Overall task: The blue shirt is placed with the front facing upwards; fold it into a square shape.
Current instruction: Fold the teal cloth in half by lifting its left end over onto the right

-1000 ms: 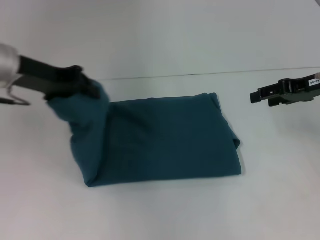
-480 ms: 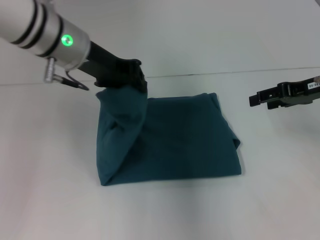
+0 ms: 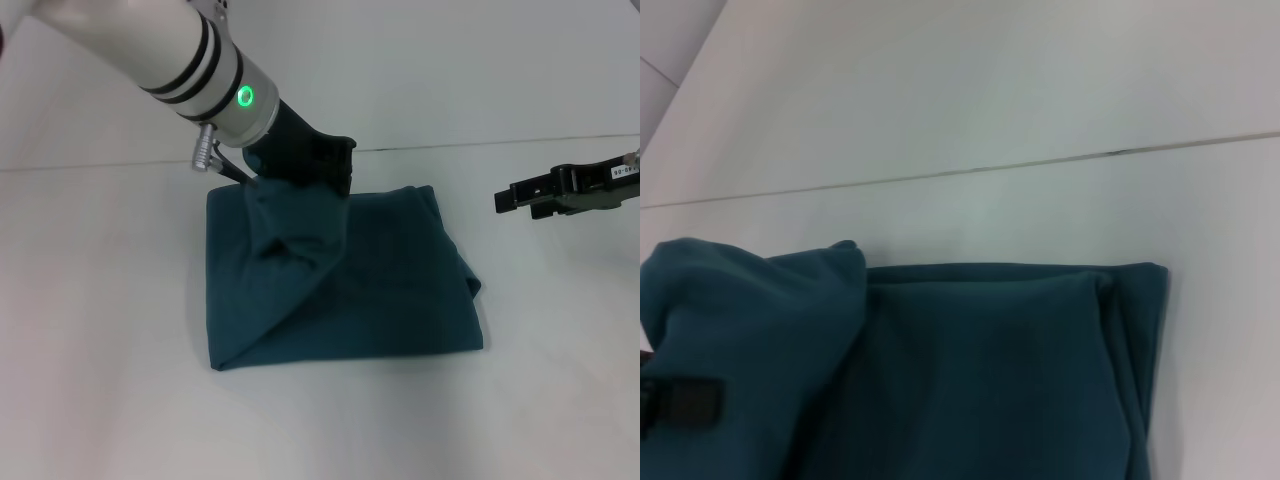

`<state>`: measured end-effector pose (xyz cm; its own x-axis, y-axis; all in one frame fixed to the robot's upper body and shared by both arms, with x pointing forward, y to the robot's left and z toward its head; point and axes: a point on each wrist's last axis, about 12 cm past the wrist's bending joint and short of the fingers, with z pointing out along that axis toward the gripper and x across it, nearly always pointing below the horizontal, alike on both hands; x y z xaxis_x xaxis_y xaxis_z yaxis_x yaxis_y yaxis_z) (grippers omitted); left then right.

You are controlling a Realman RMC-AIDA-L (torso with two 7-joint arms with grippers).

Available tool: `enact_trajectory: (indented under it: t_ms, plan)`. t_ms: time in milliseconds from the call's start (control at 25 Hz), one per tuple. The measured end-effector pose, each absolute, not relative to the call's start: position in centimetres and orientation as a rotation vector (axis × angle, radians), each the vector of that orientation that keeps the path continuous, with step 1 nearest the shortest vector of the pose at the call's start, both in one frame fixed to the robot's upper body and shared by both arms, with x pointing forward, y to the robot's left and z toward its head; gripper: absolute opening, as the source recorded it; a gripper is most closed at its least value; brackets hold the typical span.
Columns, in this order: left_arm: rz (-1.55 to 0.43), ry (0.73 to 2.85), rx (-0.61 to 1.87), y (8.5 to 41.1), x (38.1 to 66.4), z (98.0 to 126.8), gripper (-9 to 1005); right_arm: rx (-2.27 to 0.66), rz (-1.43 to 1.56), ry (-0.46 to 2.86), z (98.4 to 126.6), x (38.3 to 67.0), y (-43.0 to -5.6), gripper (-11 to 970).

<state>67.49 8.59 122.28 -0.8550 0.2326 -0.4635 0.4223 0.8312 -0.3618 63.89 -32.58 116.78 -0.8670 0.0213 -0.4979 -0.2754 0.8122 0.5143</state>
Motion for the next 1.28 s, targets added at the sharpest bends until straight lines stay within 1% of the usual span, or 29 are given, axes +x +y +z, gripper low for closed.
enact_trajectory:
  t_ms: [400,520,720,920,1080,1280]
  plan:
    - [-0.668,2.589,0.499,7.9,67.4,121.0,81,-0.195,0.813,2.499,116.8,64.0,-32.4,742]
    - [-0.671,2.57,0.475,7.7,67.6,121.1,135,-0.196,0.812,2.498,116.8,64.1,-32.3,742]
    - [-0.734,2.538,0.463,7.1,67.5,121.5,230,-0.197,0.809,2.497,116.8,64.1,-32.3,742]
    - [-0.864,2.448,0.456,6.7,67.5,123.5,331,-0.19,0.803,2.497,116.8,64.0,-32.5,742]
    - [-0.916,2.398,0.433,7.9,67.6,124.6,412,-0.184,0.802,2.501,116.6,63.9,-32.7,742]
    - [-0.905,2.411,0.394,10.5,67.6,124.6,625,-0.182,0.8,2.501,116.6,63.9,-32.8,742]
